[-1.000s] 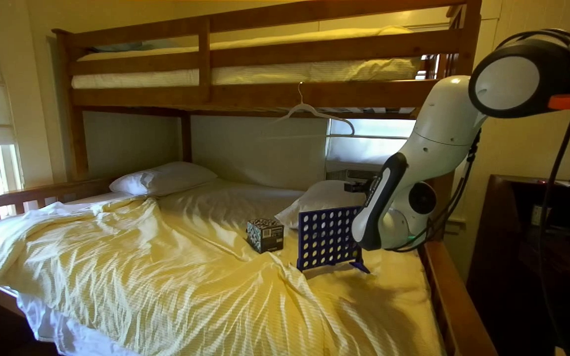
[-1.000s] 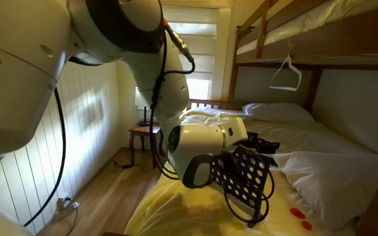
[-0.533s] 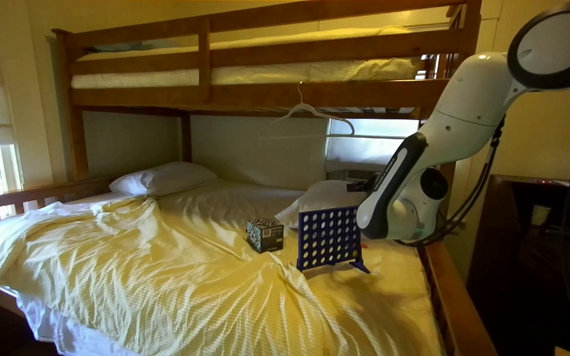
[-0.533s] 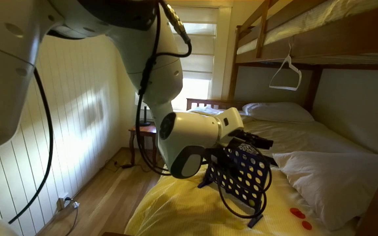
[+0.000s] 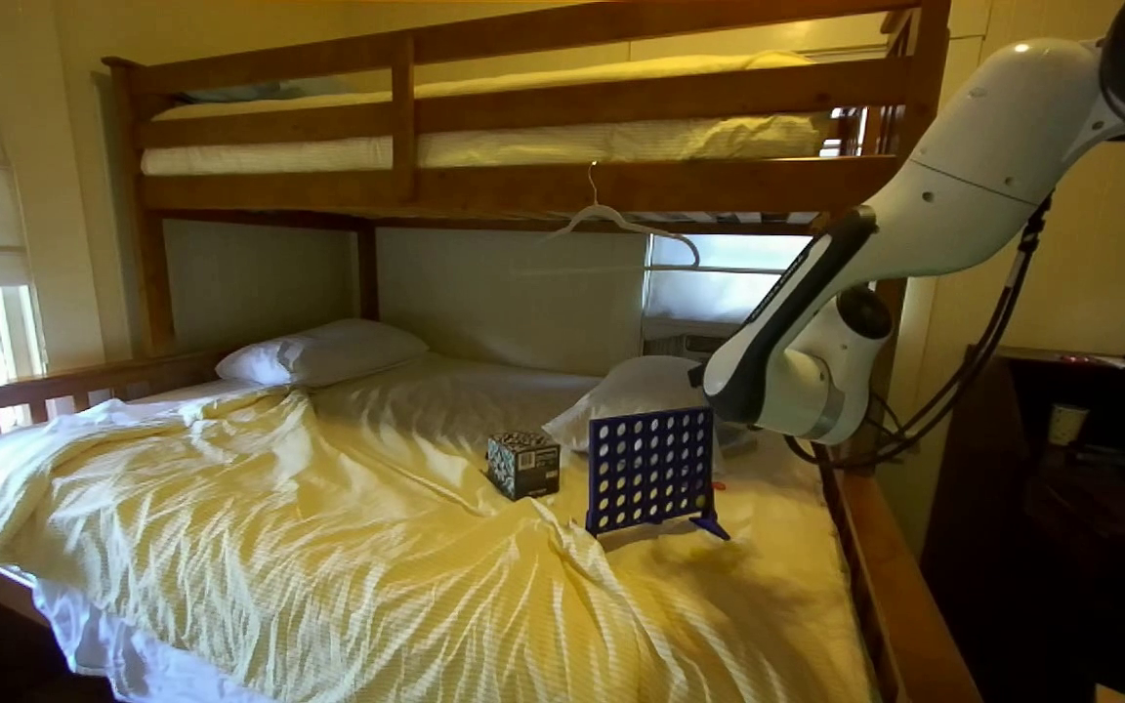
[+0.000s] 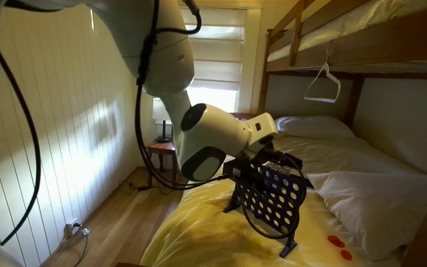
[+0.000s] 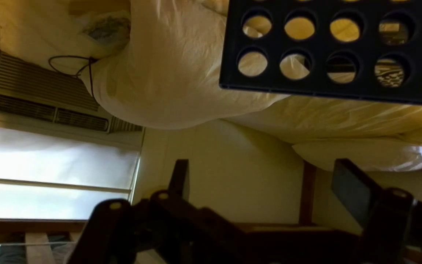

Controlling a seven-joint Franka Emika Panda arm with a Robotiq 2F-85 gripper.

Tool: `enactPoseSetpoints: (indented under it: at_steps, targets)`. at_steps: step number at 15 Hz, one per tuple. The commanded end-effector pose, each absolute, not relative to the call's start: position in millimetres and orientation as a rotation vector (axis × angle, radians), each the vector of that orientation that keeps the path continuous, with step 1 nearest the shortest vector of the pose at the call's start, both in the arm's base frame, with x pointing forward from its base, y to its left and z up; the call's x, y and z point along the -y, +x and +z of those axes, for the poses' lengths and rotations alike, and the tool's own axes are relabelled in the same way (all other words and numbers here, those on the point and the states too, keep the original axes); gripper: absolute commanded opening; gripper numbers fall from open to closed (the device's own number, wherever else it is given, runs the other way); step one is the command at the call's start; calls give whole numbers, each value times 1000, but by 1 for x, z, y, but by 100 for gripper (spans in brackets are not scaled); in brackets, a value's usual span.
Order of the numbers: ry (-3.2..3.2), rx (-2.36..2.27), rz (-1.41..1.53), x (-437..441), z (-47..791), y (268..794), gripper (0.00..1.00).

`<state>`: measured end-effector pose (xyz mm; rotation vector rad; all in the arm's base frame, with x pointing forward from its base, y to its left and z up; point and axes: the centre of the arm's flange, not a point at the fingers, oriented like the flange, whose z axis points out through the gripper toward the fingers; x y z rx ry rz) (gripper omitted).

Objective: Put the yellow chip into the connect four game

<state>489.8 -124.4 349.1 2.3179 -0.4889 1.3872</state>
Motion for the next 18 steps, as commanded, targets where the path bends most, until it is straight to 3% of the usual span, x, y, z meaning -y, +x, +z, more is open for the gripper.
enactPoseSetpoints:
  at_steps: [1, 18]
  targets:
    - [2416, 511, 1235, 116, 370, 482, 100]
    - [2680, 447, 1029, 110, 354, 486, 100]
